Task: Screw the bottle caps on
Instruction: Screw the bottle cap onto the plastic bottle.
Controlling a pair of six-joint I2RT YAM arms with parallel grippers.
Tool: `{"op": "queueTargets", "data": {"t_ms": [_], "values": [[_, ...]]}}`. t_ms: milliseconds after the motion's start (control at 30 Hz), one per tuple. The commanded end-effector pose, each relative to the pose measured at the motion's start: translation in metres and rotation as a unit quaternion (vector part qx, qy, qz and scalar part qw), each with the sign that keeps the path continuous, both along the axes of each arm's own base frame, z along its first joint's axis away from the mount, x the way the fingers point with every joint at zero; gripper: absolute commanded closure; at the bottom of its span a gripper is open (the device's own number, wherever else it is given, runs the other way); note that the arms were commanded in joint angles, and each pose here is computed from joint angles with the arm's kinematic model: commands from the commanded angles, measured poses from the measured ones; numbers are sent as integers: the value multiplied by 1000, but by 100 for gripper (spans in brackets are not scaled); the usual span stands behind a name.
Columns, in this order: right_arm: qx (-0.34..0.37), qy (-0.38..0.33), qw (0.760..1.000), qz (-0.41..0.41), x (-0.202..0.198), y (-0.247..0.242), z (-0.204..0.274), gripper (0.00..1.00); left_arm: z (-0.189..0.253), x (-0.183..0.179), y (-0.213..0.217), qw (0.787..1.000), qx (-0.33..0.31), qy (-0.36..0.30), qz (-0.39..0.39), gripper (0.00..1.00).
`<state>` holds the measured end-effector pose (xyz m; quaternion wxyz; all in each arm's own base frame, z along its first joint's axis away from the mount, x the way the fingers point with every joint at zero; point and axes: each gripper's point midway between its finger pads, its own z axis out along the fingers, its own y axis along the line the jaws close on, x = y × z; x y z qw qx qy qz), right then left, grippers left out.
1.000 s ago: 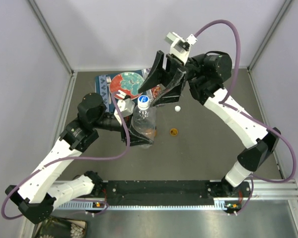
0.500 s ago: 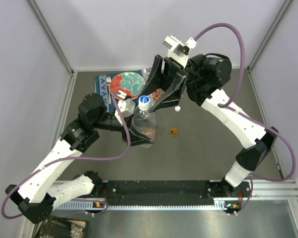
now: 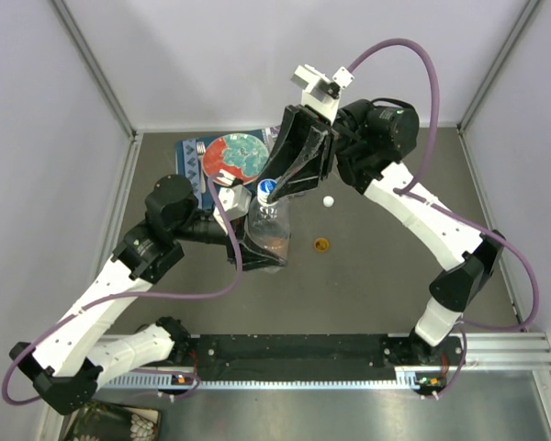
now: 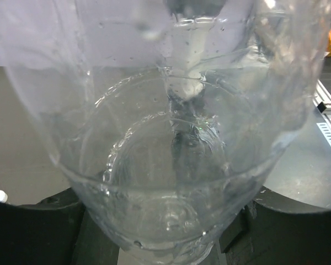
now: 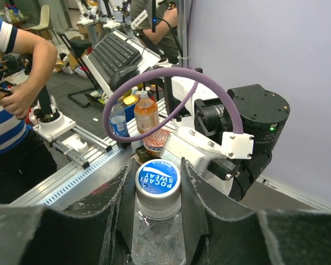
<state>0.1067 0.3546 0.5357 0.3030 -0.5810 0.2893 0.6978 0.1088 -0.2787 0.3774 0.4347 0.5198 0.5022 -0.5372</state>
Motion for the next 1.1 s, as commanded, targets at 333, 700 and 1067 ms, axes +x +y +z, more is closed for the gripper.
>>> {"op": "queueTargets", "data": {"t_ms": [333, 700, 1067], "values": [[-67, 52, 981, -176, 53, 18, -38, 100, 35, 85, 28, 956, -13, -140, 258, 75], [-133, 87, 914, -373, 107, 47, -73, 100, 41, 125, 58, 905, -12, -162, 393, 74], [-147, -3, 844, -516, 120, 69, -104, 100, 51, 140, 76, 880, -35, -121, 457, 71]]}}
